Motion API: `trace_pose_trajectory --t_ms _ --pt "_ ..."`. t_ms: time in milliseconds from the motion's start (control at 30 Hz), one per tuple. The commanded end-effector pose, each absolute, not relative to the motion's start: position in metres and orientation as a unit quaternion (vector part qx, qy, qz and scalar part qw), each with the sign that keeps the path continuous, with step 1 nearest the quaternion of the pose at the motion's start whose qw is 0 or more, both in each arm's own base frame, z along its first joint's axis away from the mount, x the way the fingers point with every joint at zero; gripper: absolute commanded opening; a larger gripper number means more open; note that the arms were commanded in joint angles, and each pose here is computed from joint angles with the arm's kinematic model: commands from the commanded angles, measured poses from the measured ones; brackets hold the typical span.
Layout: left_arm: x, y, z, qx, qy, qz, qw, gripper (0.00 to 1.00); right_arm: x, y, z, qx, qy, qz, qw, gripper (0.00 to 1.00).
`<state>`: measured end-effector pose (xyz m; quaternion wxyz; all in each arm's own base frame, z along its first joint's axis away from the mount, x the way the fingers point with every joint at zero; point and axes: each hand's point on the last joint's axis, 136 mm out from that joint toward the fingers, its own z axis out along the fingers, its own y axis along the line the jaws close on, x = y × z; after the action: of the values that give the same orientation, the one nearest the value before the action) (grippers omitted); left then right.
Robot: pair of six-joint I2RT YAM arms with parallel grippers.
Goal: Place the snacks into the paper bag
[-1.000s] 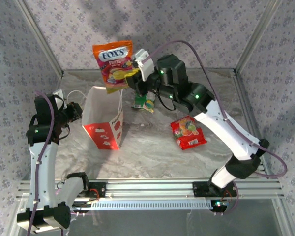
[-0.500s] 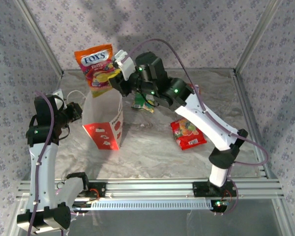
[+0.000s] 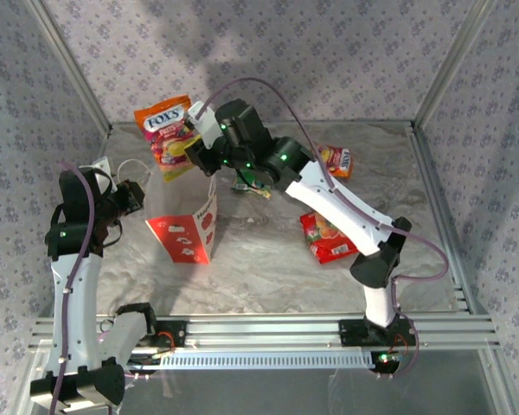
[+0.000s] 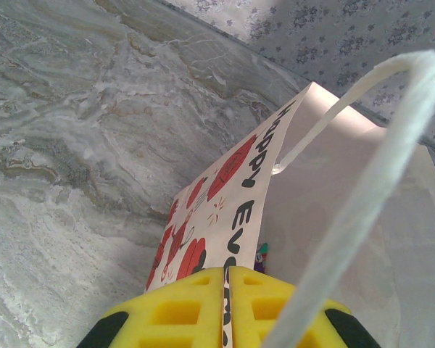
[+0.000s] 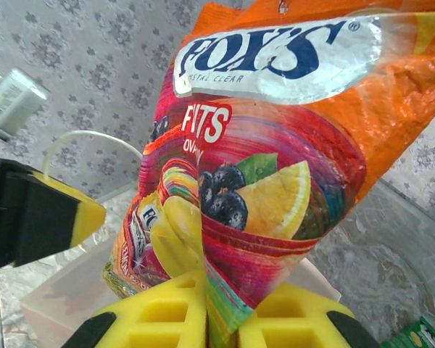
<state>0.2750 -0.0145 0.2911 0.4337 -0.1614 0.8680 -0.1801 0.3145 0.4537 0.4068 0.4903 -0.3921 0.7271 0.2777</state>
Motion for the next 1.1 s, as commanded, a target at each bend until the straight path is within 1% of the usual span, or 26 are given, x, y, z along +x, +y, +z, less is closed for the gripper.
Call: trace_pose_trajectory --t_ms 0,200,467,733,1067 --pt "0.272 -0.014 0.300 -0.160 0.863 -0.181 0.443 0.10 0.319 0.455 0.424 -0.392 0.710 0.266 0.521 0.13" --pt "0.271 -0.014 0.301 -0.158 0.864 -0.180 0.444 0.10 0.328 0.455 0.404 -0.413 0.717 0.220 0.517 0.12" --pt "0.271 -0.013 0.301 -0.158 0.864 -0.177 0.443 0.10 0.328 0.456 0.378 -0.457 0.711 0.152 0.513 0.11" --pt "0.272 -0.013 0.300 -0.159 0.865 -0.176 0.442 0.10 0.324 0.451 0.361 -0.491 0.701 0.070 0.512 0.11" --pt "0.271 -0.012 0.304 -0.158 0.865 -0.173 0.445 0.10 0.327 0.447 0.347 -0.500 0.706 0.002 0.502 0.11"
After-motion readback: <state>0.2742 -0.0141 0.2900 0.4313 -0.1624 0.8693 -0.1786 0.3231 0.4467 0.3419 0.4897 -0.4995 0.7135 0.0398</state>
